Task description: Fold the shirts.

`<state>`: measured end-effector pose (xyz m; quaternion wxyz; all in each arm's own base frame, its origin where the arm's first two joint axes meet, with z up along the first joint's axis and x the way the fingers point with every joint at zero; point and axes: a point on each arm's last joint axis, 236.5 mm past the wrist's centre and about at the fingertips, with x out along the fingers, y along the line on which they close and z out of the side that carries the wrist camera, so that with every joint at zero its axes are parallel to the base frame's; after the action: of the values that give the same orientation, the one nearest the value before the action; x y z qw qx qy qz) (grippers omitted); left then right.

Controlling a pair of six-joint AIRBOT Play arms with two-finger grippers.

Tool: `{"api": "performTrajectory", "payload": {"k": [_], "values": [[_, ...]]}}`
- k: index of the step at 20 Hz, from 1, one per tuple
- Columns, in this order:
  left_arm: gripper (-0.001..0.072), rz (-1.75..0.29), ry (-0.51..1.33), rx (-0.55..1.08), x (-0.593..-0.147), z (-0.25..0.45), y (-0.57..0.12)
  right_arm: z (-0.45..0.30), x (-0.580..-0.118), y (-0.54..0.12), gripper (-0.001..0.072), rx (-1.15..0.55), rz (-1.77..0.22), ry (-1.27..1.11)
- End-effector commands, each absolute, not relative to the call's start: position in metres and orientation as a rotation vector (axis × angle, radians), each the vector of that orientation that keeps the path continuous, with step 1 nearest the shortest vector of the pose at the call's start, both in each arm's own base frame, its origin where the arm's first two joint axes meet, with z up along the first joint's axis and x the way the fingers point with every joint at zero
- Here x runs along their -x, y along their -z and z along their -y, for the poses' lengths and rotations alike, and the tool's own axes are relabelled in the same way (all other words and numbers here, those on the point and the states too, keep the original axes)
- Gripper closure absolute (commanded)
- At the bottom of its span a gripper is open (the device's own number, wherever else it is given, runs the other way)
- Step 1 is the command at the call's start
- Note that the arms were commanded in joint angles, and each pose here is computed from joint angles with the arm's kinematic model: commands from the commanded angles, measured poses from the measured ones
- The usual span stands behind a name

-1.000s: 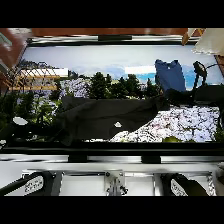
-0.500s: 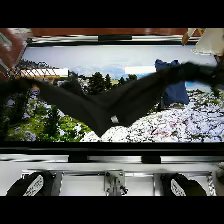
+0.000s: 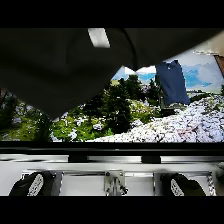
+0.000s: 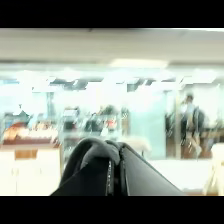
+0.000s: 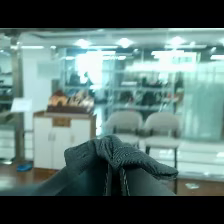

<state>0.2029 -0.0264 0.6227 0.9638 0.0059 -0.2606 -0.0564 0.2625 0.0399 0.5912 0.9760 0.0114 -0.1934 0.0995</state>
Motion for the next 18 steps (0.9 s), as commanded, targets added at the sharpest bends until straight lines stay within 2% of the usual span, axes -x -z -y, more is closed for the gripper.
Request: {"api": "performTrajectory", "payload": {"k": [1, 3, 6, 9, 11, 13, 15, 18], "values": [[0.0665, 0.228, 0.067, 0.004, -0.235, 0.013, -0.559, -0.028, -0.248, -0.610, 0.0635, 0.033, 0.458, -0.132], [0.0665, -0.040, 0.106, 0.035, -0.269, 0.011, -0.486, -0.022, -0.272, -0.608, 0.0635, 0.011, 0.455, -0.123], [0.0665, -0.377, 0.167, 0.126, -0.298, 0.011, -0.373, -0.010, -0.342, -0.592, 0.0635, -0.139, 0.435, -0.132], [0.0665, -0.640, 0.287, 0.280, -0.313, 0.037, -0.263, 0.003, -0.435, -0.555, 0.0635, -0.385, 0.404, -0.167], [0.0665, -0.765, 0.373, 0.411, -0.317, 0.068, -0.195, 0.010, -0.506, -0.500, 0.0635, -0.606, 0.306, -0.183], [0.0665, -0.861, 0.407, 0.507, -0.314, 0.096, -0.130, 0.002, -0.571, -0.417, 0.0635, -0.780, 0.115, -0.187], [0.0665, -0.937, 0.413, 0.588, -0.305, 0.121, -0.071, -0.030, -0.614, -0.313, 0.0635, -0.830, -0.169, -0.204], [0.0666, -0.999, 0.410, 0.697, -0.288, 0.145, -0.025, -0.097, -0.614, -0.173, 0.0635, -0.791, -0.632, -0.275]]}}
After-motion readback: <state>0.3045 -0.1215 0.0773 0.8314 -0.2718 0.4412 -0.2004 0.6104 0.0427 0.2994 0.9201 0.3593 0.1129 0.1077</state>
